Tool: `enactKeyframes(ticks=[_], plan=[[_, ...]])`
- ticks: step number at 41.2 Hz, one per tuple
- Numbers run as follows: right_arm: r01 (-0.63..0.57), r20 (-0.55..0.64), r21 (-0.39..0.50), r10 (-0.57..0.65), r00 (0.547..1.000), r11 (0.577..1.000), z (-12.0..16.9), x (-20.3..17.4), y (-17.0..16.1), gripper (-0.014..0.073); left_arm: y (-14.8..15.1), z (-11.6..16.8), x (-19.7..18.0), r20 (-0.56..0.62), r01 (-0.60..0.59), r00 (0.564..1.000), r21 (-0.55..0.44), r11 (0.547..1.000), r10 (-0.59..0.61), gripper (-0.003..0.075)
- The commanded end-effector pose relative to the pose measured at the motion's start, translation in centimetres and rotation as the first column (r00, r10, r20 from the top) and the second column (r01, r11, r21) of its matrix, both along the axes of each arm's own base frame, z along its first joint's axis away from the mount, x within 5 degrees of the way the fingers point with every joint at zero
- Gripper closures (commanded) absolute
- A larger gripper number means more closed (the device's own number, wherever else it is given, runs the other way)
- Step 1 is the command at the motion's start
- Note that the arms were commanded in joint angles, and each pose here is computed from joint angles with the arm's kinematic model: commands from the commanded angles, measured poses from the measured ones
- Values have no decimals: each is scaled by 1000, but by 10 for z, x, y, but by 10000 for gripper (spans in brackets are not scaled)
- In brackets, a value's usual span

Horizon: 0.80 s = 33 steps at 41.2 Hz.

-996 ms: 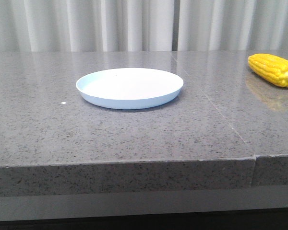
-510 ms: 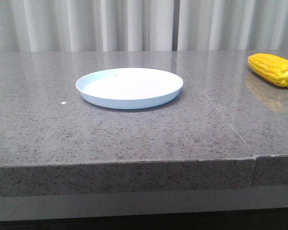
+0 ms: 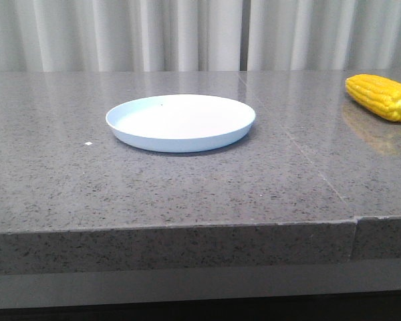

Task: Place corn on plate with both arms
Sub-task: 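Lower the right gripper over the yellow corn cob and grasp it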

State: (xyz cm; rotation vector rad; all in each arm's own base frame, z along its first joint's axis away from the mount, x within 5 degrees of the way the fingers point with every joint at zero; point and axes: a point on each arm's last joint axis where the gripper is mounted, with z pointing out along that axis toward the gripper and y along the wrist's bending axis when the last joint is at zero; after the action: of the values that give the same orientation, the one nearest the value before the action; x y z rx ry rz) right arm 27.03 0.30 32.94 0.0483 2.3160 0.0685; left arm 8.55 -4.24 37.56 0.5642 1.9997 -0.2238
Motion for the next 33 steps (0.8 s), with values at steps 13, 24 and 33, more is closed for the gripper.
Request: enactKeyframes(ticks=[13,24,33], plan=[[10,18,-10,-10,1000,1000,-14,112,-5,0,-2,13,1,78,6,997,-53,999,-2,280],[9,-15,-10,-9,1000,1000,-37,151,-5,5,-2,13,1,78,6,997,-53,999,-2,280],[8,-35,-10,-8,999,1000,-40,153,-5,301,-2,13,1,78,6,997,-53,999,-2,280]])
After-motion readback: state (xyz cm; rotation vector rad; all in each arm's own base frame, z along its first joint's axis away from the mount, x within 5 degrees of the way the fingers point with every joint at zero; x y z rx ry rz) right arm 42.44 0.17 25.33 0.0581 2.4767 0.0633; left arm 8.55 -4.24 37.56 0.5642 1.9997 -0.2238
